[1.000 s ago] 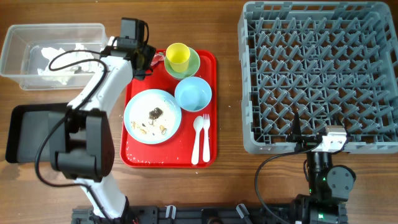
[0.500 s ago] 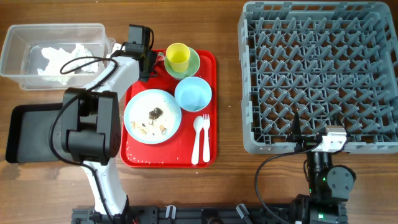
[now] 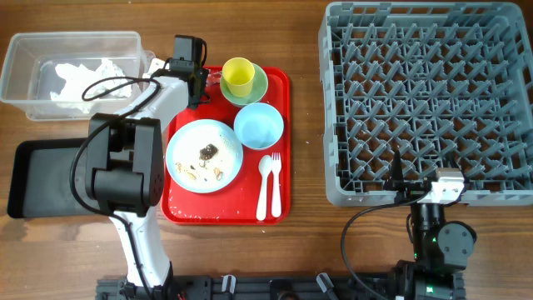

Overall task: Sort waste into correct bins and load items into the dishwasher rack
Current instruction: 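Carry the red wrapper left and release it into the clear bin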

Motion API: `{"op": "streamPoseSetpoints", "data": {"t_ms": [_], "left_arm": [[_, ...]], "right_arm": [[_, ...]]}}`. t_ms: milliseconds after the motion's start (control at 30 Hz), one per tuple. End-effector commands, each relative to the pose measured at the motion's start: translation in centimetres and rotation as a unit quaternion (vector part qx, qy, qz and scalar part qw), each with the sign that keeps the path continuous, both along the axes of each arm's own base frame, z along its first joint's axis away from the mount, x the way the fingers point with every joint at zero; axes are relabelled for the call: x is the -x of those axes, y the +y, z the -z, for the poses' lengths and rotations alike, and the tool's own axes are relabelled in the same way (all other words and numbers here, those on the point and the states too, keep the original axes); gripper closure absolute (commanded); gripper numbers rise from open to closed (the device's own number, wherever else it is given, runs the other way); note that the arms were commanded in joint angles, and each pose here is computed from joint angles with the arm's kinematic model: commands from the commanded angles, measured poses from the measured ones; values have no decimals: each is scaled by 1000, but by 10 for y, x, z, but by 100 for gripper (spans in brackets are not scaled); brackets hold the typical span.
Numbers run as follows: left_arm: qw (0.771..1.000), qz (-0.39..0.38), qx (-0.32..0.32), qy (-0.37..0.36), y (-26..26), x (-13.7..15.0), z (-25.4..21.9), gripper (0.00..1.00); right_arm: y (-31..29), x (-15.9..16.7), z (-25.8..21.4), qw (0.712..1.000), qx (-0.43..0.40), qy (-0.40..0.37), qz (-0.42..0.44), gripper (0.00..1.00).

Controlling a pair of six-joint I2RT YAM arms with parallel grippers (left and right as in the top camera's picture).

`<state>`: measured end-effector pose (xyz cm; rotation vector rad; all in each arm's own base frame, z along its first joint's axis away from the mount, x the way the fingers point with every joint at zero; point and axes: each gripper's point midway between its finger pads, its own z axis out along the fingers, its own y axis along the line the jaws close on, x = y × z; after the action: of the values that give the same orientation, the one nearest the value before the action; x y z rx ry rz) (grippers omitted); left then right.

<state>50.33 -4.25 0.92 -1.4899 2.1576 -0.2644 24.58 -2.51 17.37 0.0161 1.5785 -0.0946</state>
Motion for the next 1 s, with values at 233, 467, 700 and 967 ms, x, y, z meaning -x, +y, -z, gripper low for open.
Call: {"op": "streamPoseSetpoints", "data": {"t_ms": [233, 467, 700, 967], "left_arm": [[999, -5, -4, -34, 7, 13, -79, 96], [998, -6, 0, -66, 10, 28, -133, 96], [983, -98, -100, -122, 68, 30, -175, 96], [956, -136, -186, -181, 176, 13, -214, 96]], "right_arm": [[-1, 0, -1, 1000, 5, -2, 3, 0], [-1, 0, -1, 1000, 5, -2, 3, 0], [-1, 0, -1, 1000, 5, -2, 3, 0], [-1, 0, -1, 1000, 5, -2, 3, 0]]}}
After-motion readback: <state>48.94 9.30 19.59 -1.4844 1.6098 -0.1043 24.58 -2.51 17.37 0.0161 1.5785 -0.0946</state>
